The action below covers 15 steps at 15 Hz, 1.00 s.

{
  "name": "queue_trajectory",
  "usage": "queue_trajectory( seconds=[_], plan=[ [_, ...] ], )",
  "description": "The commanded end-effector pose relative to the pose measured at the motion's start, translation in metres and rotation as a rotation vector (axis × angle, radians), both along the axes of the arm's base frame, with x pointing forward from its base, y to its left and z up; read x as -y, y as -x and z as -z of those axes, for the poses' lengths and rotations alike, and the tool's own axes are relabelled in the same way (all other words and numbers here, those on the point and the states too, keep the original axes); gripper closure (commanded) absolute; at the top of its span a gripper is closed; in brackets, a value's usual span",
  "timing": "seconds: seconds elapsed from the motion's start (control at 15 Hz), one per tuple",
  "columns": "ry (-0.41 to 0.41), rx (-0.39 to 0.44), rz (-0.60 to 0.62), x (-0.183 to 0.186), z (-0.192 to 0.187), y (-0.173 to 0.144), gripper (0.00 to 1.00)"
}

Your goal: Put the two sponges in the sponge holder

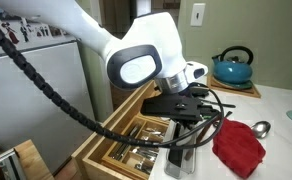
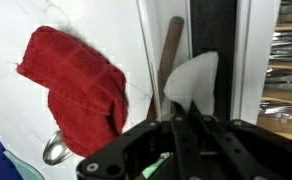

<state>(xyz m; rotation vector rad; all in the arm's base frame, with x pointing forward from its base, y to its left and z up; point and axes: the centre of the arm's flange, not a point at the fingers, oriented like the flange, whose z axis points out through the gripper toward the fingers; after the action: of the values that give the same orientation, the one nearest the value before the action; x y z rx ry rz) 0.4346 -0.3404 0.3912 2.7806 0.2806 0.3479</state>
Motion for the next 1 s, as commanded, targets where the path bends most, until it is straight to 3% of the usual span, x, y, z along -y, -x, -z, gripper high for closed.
queue_trajectory(
  seconds=[0.0, 0.27, 0.4, 0.53, 0.67, 0.73, 0.93],
  plan=[
    [0.006, 0.002, 0.004, 0.002, 0.002, 0.000, 0.65],
    [0.008, 0.012, -0.002, -0.001, -0.004, -0.001, 0.45],
    [0.008, 0.015, -0.010, -0.004, -0.007, -0.002, 0.40],
    [0.002, 0.025, -0.017, -0.007, -0.011, -0.004, 0.41],
    [0.007, 0.048, -0.021, -0.010, -0.021, -0.006, 0.16],
    [0.015, 0.060, -0.025, -0.012, -0.030, -0.006, 0.16],
    [0.030, 0.101, -0.044, -0.013, -0.059, -0.011, 0.00]
  ],
)
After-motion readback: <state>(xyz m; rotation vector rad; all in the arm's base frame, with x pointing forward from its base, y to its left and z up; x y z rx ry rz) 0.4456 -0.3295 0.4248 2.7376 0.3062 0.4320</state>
